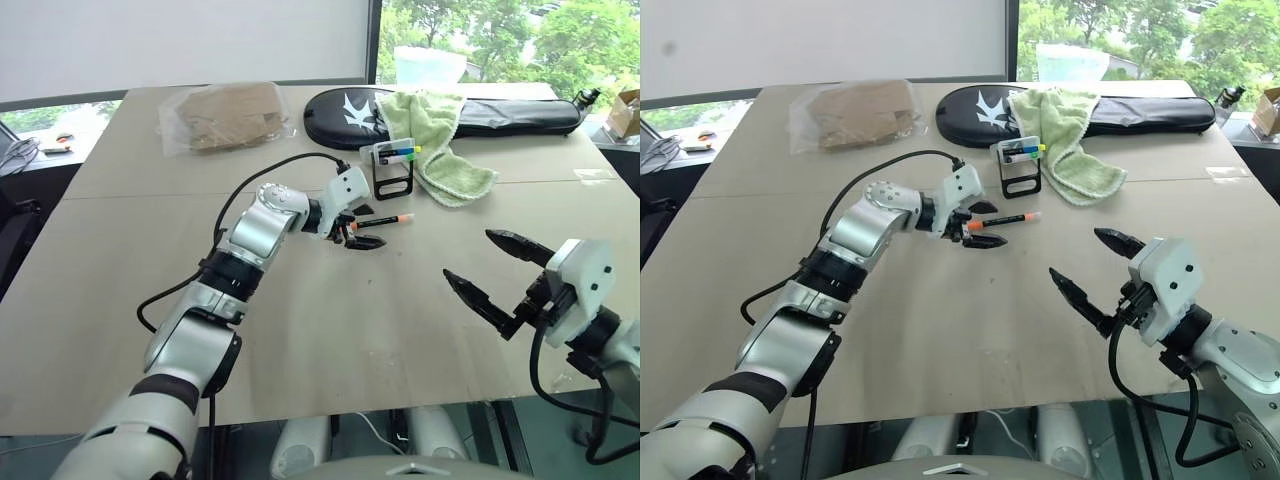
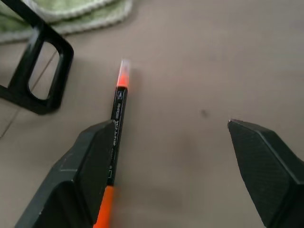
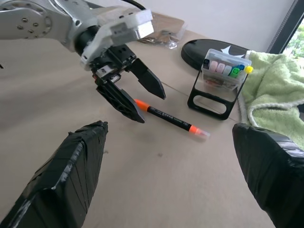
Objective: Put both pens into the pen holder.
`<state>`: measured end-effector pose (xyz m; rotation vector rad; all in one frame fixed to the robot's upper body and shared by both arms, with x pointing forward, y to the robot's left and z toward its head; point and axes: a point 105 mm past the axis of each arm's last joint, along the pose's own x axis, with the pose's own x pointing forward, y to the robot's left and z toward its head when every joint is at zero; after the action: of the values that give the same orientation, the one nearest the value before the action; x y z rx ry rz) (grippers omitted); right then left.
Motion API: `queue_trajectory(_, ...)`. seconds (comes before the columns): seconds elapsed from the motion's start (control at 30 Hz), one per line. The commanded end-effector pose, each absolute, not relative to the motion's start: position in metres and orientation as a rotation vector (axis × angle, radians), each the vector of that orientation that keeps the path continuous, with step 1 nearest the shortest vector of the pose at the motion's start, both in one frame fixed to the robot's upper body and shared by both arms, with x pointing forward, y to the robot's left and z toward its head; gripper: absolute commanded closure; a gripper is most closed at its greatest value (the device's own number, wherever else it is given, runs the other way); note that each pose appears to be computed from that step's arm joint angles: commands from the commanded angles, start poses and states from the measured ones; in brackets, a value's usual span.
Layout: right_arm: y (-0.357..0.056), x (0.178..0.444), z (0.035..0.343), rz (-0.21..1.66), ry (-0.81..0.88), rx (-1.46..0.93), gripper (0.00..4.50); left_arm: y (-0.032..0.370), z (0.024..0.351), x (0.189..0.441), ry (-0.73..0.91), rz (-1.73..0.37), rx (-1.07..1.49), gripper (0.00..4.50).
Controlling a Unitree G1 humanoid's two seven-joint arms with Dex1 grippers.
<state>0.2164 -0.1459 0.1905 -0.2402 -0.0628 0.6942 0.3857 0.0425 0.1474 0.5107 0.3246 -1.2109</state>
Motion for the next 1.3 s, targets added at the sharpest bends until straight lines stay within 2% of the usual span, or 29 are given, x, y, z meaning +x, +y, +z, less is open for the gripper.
queue_trajectory(0.03, -0.139, 0.208, 0.199, 0.682, -0.119, -0.262, 0.0, 0.028, 0.152, 0.403, 0.308, -1.183, 0.61, 0.59)
queue_trajectory(0.23, -0.14, 0.201, 0.197, 0.636, -0.124, -0.251, 0.0, 0.011, 0.145, 0.415, 0.372, -1.181, 0.763, 0.59)
queue_trajectory(0.27, -0.14, 0.2, 0.197, 0.629, -0.125, -0.248, 0.0, 0.007, 0.14, 0.415, 0.39, -1.183, 0.817, 0.97)
queue_trajectory(0.3, -0.139, 0.2, 0.196, 0.625, -0.127, -0.246, 0.0, 0.005, 0.136, 0.415, 0.412, -1.191, 0.858, 1.11)
queue_trajectory(0.37, -0.138, 0.199, 0.196, 0.62, -0.13, -0.244, 0.0, 0.005, 0.13, 0.414, 0.434, -1.198, 0.922, 1.75)
queue_trajectory(0.57, -0.137, 0.197, 0.194, 0.605, -0.138, -0.238, 0.0, 0.02, 0.135, 0.409, 0.48, -1.286, 0.917, 4.26)
queue_trajectory(0.6, -0.137, 0.196, 0.194, 0.603, -0.137, -0.237, 0.0, 0.024, 0.139, 0.408, 0.475, -1.313, 0.905, 4.39)
queue_trajectory(0.73, -0.136, 0.194, 0.192, 0.613, -0.129, -0.23, 0.0, 0.054, 0.15, 0.398, 0.509, -1.426, 0.932, 4.39)
queue_trajectory(0.83, -0.13, 0.181, 0.179, 0.726, -0.046, -0.222, 0.0, 0.087, 0.148, 0.387, 0.526, -1.48, 1.044, 4.39)
queue_trajectory(0.93, -0.133, 0.17, 0.163, 0.795, 0.067, -0.292, 0.0, 0.1, 0.138, 0.38, 0.546, -1.502, 1.093, 4.39)
queue_trajectory(1.03, -0.138, 0.162, 0.157, 0.839, 0.13, -0.332, 0.0, 0.104, 0.13, 0.377, 0.544, -1.512, 1.127, 3.25)
queue_trajectory(1.2, -0.138, 0.159, 0.163, 0.888, 0.117, -0.356, 0.0, 0.095, 0.129, 0.376, 0.491, -1.529, 1.154, 0.87)
queue_trajectory(1.3, -0.137, 0.16, 0.164, 0.918, 0.107, -0.368, 0.0, 0.091, 0.127, 0.378, 0.478, -1.525, 1.214, 0.87)
